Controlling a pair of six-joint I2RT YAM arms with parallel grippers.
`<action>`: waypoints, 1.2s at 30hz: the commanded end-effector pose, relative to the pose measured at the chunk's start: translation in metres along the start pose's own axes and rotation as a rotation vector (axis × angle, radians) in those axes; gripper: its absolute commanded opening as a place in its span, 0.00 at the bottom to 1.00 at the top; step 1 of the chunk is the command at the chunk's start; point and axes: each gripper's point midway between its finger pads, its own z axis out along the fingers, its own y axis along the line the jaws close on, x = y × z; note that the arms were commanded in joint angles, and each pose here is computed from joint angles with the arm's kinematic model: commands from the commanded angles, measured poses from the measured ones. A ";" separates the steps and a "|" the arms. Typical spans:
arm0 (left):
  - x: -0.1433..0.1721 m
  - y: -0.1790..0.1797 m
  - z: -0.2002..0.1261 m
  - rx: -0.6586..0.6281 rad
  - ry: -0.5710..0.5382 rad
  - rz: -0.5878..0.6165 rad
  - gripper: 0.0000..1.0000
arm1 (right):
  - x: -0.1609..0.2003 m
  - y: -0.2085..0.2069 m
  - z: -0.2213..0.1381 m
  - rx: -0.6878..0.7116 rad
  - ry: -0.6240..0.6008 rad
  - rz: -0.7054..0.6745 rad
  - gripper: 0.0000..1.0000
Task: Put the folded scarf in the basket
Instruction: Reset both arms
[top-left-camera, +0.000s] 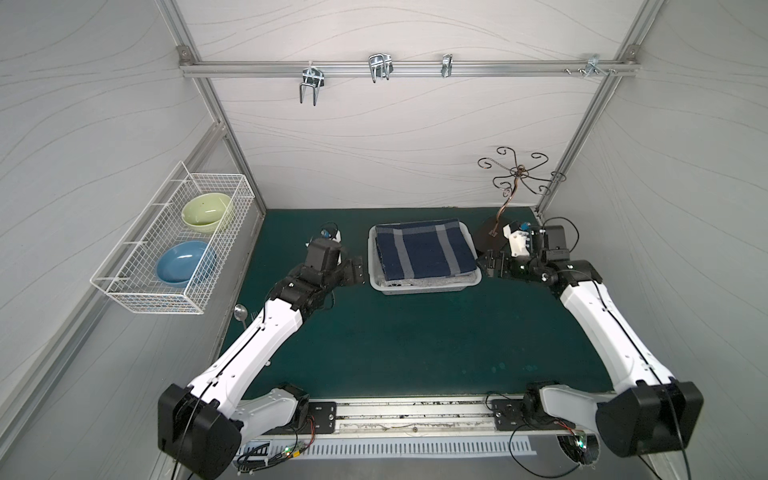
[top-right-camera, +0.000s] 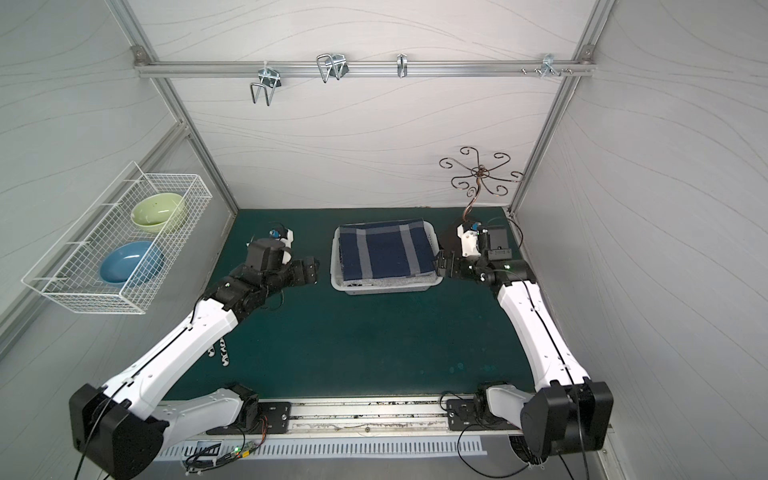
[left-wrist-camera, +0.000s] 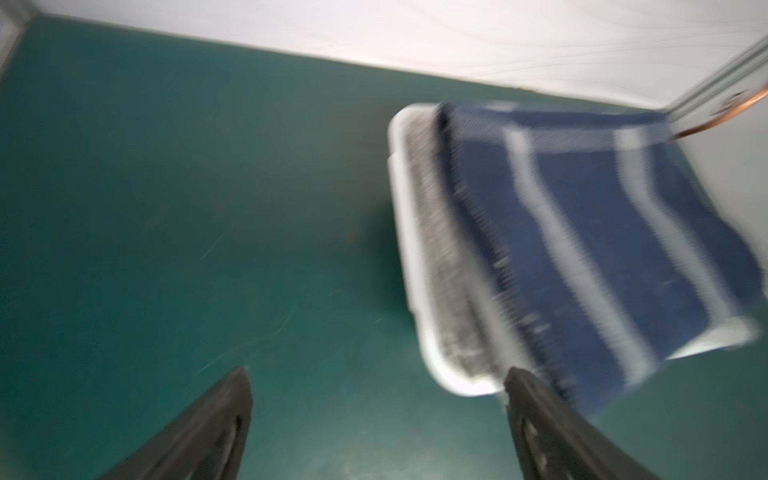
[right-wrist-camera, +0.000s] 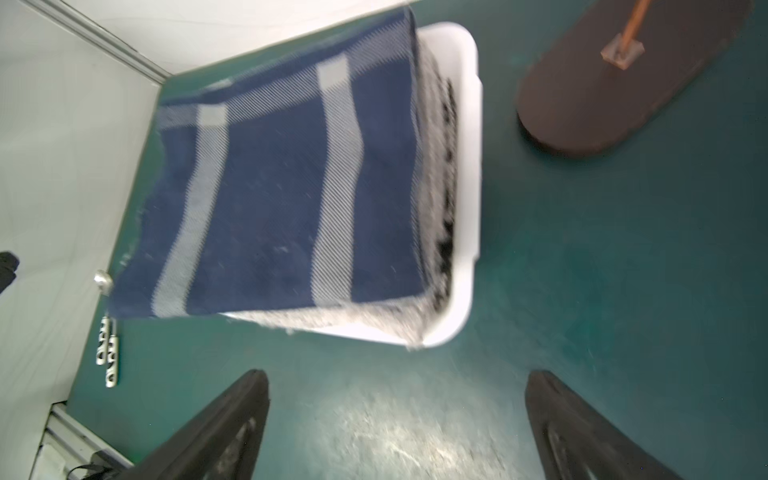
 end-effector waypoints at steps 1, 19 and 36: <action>0.004 0.032 0.006 -0.149 -0.083 0.055 0.99 | 0.002 -0.026 0.008 0.065 -0.092 -0.006 0.99; 0.029 0.105 0.071 -0.274 -0.341 0.091 0.99 | 0.020 -0.106 0.099 0.215 -0.271 -0.147 0.99; 0.013 0.110 0.090 -0.216 -0.341 0.088 0.99 | 0.015 -0.110 0.119 0.241 -0.409 -0.281 0.99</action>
